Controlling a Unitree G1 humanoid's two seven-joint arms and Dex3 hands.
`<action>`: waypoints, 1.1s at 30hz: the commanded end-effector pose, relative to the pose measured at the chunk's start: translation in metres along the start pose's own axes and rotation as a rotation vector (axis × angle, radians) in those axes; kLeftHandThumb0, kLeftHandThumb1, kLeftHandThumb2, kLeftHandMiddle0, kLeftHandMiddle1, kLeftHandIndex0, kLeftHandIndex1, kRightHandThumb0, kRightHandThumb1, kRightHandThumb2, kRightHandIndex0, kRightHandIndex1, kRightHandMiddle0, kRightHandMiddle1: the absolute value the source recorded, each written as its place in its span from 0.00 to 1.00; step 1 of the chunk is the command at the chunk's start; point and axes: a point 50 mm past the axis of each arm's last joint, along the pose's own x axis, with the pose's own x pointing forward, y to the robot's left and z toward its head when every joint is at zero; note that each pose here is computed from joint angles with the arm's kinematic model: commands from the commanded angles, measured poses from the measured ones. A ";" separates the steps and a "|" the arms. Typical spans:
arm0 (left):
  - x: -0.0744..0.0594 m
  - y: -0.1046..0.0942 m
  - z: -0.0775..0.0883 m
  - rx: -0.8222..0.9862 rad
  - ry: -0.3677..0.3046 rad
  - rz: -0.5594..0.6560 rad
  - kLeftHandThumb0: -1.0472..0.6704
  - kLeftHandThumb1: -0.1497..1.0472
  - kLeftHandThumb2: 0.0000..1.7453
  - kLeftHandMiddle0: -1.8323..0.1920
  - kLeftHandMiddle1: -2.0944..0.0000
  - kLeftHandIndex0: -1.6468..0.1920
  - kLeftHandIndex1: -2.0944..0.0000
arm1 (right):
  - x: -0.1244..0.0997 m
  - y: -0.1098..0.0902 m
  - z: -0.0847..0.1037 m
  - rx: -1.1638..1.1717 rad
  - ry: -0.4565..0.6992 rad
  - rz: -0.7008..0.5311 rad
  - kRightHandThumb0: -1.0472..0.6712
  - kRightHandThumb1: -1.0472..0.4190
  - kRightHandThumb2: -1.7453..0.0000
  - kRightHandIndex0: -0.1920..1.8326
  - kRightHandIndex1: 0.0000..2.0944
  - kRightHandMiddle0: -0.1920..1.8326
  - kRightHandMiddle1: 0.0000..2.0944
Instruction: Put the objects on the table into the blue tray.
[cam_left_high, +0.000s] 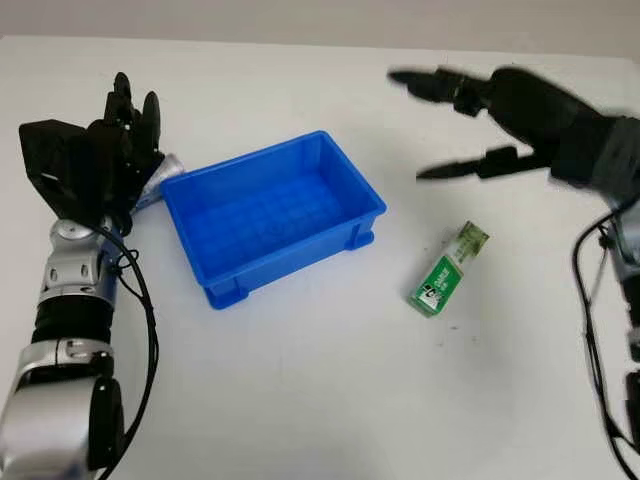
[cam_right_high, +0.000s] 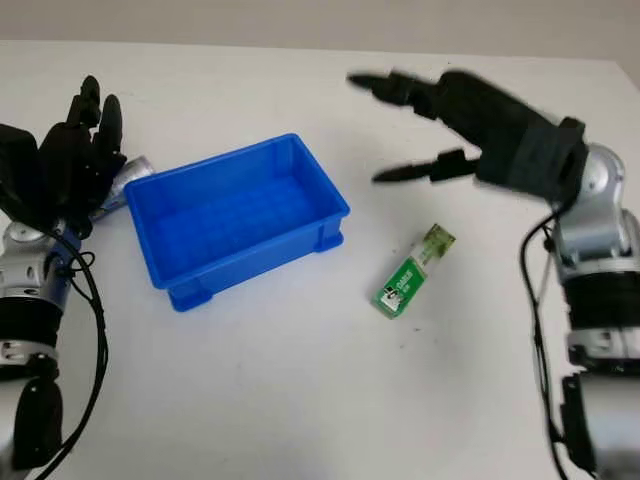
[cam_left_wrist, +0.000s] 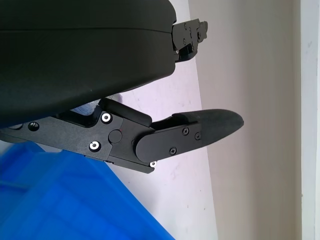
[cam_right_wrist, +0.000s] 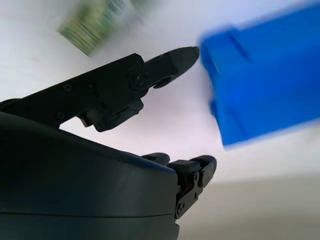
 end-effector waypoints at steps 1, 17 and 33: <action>0.001 0.002 0.002 0.007 -0.001 0.010 0.18 1.00 0.36 1.00 1.00 1.00 1.00 | -0.010 0.006 0.004 -0.104 -0.004 0.070 0.44 0.18 0.97 0.26 0.06 0.29 0.04; 0.000 0.003 0.004 0.016 -0.002 -0.001 0.19 1.00 0.37 1.00 1.00 1.00 1.00 | -0.021 0.035 0.012 -0.315 0.007 0.283 0.46 0.11 0.96 0.26 0.05 0.28 0.03; 0.000 0.005 0.005 0.020 0.000 0.000 0.18 1.00 0.36 1.00 1.00 1.00 1.00 | -0.020 0.091 -0.005 -0.373 -0.135 0.166 0.35 0.01 0.96 0.35 0.99 0.29 0.95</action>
